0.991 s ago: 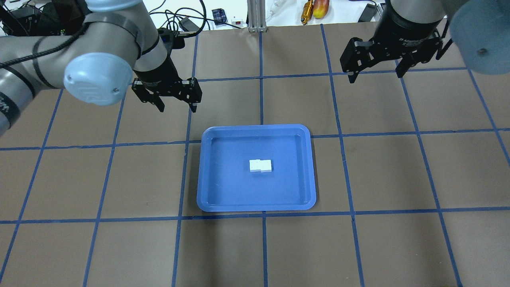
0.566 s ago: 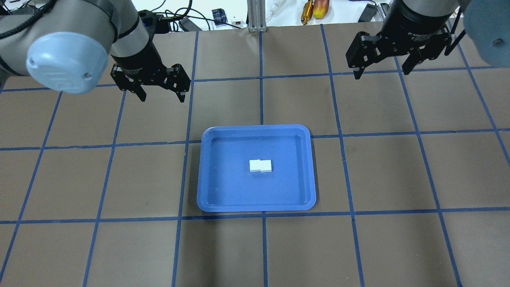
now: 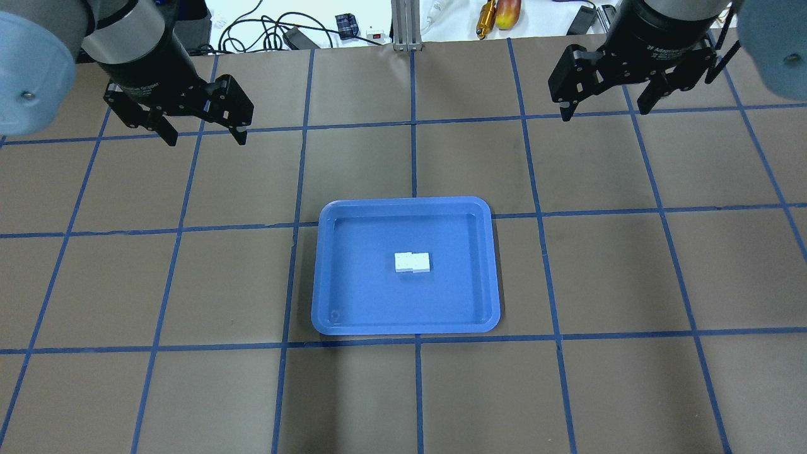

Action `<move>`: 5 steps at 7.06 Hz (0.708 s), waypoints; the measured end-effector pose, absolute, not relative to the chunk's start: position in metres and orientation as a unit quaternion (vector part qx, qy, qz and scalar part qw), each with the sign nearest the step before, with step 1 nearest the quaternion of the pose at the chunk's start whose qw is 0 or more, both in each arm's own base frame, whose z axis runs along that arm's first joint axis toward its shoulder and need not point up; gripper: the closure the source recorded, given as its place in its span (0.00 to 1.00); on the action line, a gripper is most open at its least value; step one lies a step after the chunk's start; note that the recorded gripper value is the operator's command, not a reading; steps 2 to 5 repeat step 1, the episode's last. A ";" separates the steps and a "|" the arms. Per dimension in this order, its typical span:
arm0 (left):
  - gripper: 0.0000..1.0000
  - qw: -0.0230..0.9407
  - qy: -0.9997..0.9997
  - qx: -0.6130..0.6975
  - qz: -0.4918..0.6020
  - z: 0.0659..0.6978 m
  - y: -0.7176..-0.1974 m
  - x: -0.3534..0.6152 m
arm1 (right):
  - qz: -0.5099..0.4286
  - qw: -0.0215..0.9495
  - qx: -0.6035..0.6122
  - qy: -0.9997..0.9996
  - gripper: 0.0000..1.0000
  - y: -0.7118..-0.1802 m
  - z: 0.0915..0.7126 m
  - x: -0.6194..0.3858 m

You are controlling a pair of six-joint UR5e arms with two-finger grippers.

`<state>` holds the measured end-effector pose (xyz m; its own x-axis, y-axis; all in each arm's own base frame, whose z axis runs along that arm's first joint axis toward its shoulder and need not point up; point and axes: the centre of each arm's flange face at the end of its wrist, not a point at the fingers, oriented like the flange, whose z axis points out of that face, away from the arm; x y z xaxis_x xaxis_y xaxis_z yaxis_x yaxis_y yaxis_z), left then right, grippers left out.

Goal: Assemble white blocks and place on blue tray

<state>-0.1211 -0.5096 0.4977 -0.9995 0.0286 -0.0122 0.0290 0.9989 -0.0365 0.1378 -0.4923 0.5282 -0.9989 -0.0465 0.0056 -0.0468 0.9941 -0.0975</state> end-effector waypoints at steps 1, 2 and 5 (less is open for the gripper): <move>0.00 0.006 1.000 0.015 -0.015 0.499 -0.508 -0.122 | 0.048 0.002 0.023 -0.999 0.00 -0.493 0.527 0.138; 0.00 0.006 1.000 0.015 -0.015 0.499 -0.508 -0.122 | 0.048 0.002 0.023 -0.999 0.00 -0.493 0.527 0.138; 0.00 0.006 1.000 0.015 -0.015 0.499 -0.508 -0.122 | 0.048 0.002 0.023 -0.999 0.00 -0.493 0.527 0.138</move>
